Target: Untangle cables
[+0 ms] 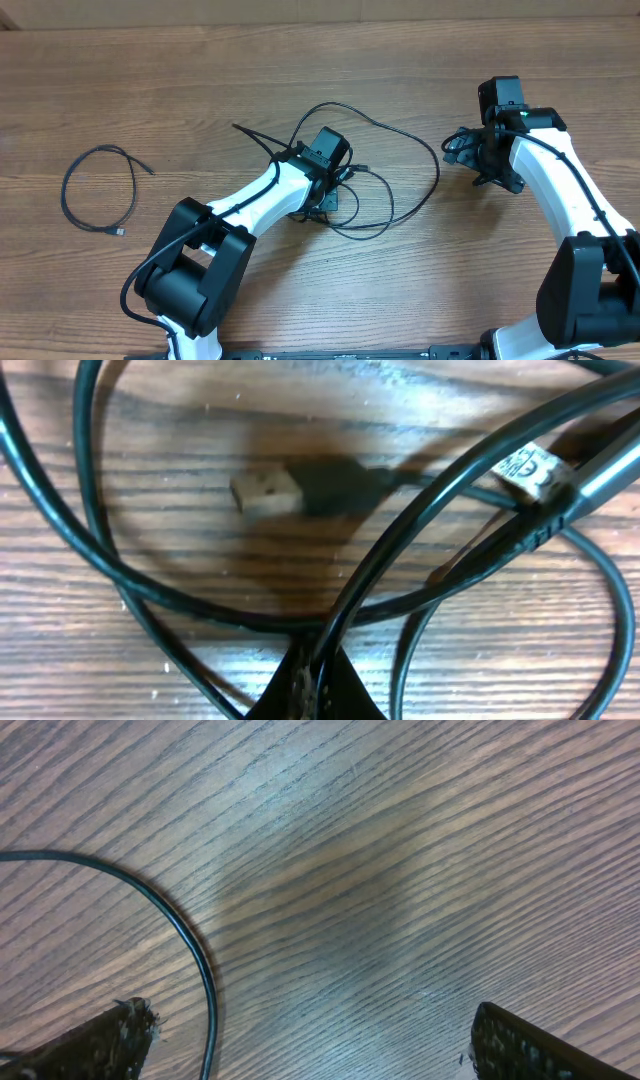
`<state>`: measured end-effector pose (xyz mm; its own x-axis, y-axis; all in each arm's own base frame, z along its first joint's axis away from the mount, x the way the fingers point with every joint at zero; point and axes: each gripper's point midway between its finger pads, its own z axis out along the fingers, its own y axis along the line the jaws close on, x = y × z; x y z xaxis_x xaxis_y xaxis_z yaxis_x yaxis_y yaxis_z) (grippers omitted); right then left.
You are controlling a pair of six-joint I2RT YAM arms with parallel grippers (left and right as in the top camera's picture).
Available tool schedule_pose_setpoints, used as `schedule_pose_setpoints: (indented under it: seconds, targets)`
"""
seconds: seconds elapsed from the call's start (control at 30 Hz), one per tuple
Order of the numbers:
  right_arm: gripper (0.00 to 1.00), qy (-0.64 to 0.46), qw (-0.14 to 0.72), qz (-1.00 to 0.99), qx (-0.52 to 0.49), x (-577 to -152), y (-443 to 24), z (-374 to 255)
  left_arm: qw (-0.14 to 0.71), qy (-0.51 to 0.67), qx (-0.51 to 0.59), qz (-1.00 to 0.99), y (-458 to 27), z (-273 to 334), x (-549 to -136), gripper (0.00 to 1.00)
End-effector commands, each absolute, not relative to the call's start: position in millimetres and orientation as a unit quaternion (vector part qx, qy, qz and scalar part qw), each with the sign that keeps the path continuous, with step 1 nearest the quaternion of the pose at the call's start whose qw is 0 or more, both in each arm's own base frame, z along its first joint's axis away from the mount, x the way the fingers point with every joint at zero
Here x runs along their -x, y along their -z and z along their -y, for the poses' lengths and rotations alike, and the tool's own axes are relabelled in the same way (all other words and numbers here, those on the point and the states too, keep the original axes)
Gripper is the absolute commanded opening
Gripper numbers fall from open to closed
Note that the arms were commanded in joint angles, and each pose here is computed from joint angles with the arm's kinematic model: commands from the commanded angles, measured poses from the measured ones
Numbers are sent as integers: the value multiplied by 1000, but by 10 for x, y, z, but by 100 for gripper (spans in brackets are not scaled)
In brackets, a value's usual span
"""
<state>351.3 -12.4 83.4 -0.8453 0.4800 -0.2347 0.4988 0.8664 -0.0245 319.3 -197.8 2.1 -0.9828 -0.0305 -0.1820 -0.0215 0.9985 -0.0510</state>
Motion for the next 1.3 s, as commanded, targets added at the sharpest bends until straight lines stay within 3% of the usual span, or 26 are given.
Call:
schedule_pose_setpoints:
  seconds: [0.0,0.27,0.5,0.73,1.27]
  targets:
    - [100,50,109,-960,-254,-3500,-806,140,158,50,14,-986,-542,2038,-3322,4]
    - [100,50,109,-960,-254,-3500,-806,140,318,133,32,-938,-1849,1993,-3421,4]
    - [100,50,109,-960,-254,-3500,-806,140,394,163,46,-903,-2502,1819,-3297,4]
    - [100,50,109,-960,-254,-3500,-806,140,371,146,44,-916,-2375,1776,-3234,4]
    - [100,50,109,-960,-254,-3500,-806,140,234,91,21,-968,-1484,1874,-3153,4]
